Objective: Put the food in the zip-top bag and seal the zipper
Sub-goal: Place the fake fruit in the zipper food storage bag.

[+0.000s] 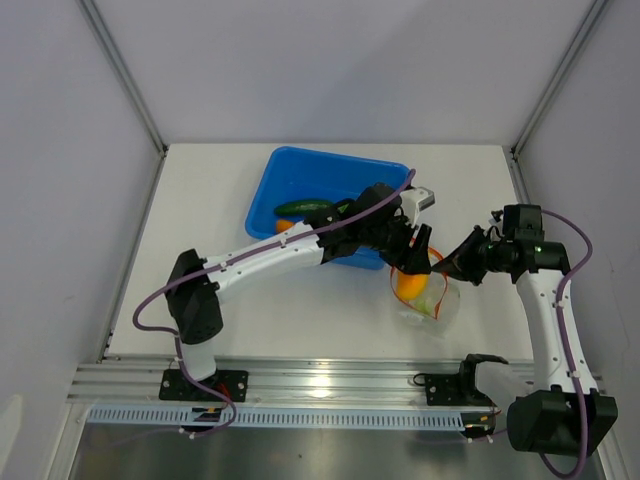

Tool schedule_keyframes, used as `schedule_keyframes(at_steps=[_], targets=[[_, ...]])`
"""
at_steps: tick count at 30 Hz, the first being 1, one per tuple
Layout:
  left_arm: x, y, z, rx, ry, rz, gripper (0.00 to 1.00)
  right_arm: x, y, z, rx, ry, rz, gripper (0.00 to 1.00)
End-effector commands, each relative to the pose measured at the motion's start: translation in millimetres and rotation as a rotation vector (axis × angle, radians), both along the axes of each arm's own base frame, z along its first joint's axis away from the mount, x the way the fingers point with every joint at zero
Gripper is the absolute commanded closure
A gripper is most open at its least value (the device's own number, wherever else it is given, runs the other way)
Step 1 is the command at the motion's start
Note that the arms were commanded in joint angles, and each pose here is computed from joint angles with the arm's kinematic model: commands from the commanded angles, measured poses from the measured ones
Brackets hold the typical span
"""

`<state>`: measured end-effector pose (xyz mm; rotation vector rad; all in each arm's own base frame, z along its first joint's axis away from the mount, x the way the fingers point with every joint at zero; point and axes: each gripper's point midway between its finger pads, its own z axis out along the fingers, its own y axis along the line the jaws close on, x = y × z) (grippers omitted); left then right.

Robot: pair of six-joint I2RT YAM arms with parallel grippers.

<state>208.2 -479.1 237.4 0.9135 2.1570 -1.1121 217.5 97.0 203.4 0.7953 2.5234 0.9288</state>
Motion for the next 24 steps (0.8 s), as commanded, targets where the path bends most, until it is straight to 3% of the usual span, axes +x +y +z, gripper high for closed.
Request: schedule_keyframes(at_steps=[1, 2, 5, 8, 9, 17, 24], targets=[[1.2, 5.7, 22.9, -0.065, -0.084, 0.007, 0.54, 4.2, 3.9, 9.2, 0.045, -0.032, -0.006, 1.00], [0.7, 5.5, 21.4, -0.068, -0.083, 0.005, 0.37, 5.2, 4.2, 9.3, 0.048, -0.033, -0.005, 1.00], [2.6, 5.9, 19.7, -0.060, -0.088, 0.007, 0.19, 6.9, 4.0, 10.3, 0.053, -0.031, -0.010, 1.00], [4.0, 6.3, 24.1, -0.066, -0.117, -0.002, 0.12, 6.1, 3.7, 8.7, 0.052, -0.025, -0.014, 1.00], [5.4, 7.5, 27.8, -0.071, -0.129, 0.006, 0.01, 5.7, 3.7, 7.6, 0.052, -0.023, -0.013, 1.00], [51.7, 34.1, 56.8, -0.066, -0.242, 0.146, 0.01, 2.0, -0.1, 3.6, 0.024, 0.005, -0.020, 1.00], [144.2, 75.2, 49.3, 0.052, -0.222, 0.421, 0.01, -2.9, -5.6, -0.3, -0.013, 0.047, -0.033, 1.00]])
